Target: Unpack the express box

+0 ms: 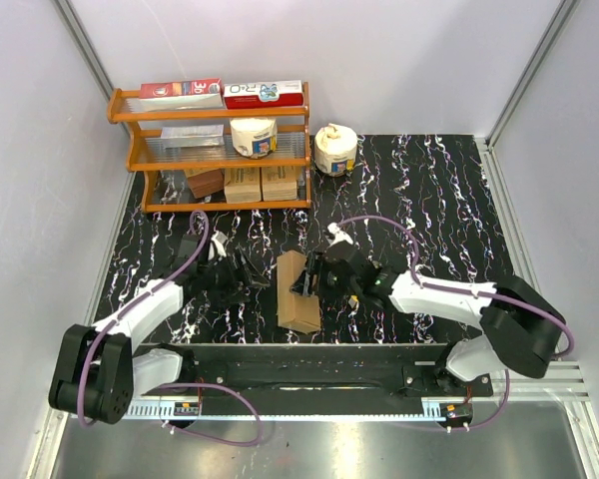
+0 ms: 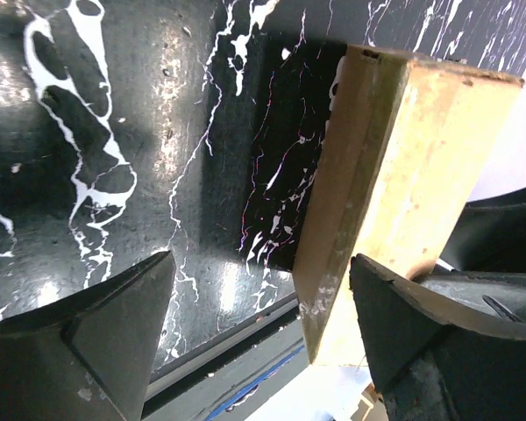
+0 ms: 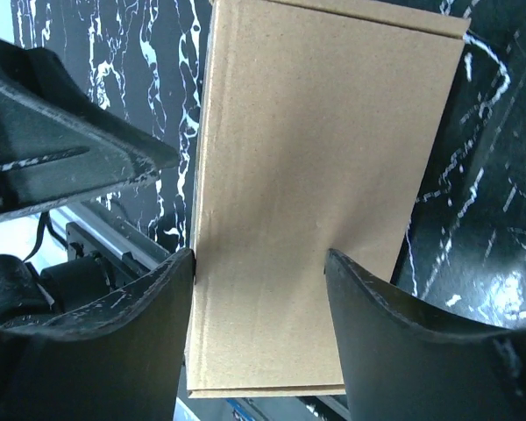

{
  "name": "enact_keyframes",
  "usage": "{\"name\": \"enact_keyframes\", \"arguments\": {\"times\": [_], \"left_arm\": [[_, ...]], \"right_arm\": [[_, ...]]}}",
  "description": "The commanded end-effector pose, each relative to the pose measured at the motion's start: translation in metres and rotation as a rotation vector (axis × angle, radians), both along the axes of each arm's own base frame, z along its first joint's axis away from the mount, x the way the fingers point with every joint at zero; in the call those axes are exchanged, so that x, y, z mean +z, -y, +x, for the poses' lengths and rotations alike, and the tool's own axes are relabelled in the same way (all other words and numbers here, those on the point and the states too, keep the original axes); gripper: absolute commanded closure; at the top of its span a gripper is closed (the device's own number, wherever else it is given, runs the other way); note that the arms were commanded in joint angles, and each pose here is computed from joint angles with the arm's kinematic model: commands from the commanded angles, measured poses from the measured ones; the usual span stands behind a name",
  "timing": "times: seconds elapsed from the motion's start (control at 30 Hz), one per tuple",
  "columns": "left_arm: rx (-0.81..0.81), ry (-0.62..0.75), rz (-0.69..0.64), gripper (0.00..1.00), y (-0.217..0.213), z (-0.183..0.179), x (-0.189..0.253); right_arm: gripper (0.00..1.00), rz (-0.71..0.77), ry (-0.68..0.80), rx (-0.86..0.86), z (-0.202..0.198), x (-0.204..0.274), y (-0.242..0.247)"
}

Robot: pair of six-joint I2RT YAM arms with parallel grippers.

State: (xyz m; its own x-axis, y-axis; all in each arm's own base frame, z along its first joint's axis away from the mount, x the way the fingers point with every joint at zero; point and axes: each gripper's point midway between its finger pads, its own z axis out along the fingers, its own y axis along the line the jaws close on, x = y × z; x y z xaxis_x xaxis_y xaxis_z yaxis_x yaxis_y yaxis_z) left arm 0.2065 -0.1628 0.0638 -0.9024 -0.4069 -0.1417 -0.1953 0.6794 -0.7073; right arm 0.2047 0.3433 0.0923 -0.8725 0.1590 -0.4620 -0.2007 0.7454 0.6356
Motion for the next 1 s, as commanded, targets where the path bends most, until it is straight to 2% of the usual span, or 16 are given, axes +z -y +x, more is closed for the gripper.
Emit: {"name": "enact_keyframes", "arguments": {"times": [0.0,0.23,0.3,0.4,0.5,0.57,0.63,0.73,0.77,0.83,0.9,0.97], "left_arm": [[-0.043,0.041,-0.041,0.16,0.016,0.011,0.009],[-0.071,0.019,-0.019,0.19,0.022,0.022,0.004],[-0.078,0.033,-0.017,0.20,0.025,0.026,0.008],[-0.090,0.042,-0.017,0.20,0.031,0.028,0.012],[-0.089,0.040,-0.007,0.20,0.032,0.030,0.014],[-0.073,0.038,0.017,0.21,0.029,0.031,0.012],[-0.061,0.033,0.048,0.21,0.024,0.031,0.011],[-0.031,0.039,0.113,0.21,0.014,0.033,0.009],[-0.013,0.045,0.143,0.21,0.009,0.035,0.008],[-0.003,0.047,0.170,0.20,0.004,0.035,0.010],[0.019,0.064,0.206,0.20,-0.002,0.038,0.012],[0.045,0.081,0.248,0.20,-0.011,0.040,0.015]], "right_arm": [[0.53,-0.027,-0.053,-0.028,-0.016,-0.016,0.028],[0.58,-0.022,-0.022,-0.112,-0.015,-0.003,0.056],[0.68,-0.026,-0.031,-0.139,-0.016,-0.007,0.062],[0.66,-0.034,-0.021,-0.170,-0.014,-0.006,0.071],[0.57,-0.059,0.005,-0.223,-0.009,0.005,0.082],[0.45,-0.079,0.049,-0.288,0.002,0.024,0.092],[0.39,-0.176,0.044,-0.335,0.002,0.026,0.111],[0.23,-0.296,0.086,-0.354,0.011,0.045,0.125],[0.14,-0.295,0.109,-0.354,0.018,0.060,0.120],[0.07,-0.372,0.104,-0.301,0.020,0.055,0.118],[0.00,-0.386,0.099,-0.250,0.022,0.067,0.105],[0.00,-0.417,0.087,-0.224,0.028,0.067,0.091]]}}
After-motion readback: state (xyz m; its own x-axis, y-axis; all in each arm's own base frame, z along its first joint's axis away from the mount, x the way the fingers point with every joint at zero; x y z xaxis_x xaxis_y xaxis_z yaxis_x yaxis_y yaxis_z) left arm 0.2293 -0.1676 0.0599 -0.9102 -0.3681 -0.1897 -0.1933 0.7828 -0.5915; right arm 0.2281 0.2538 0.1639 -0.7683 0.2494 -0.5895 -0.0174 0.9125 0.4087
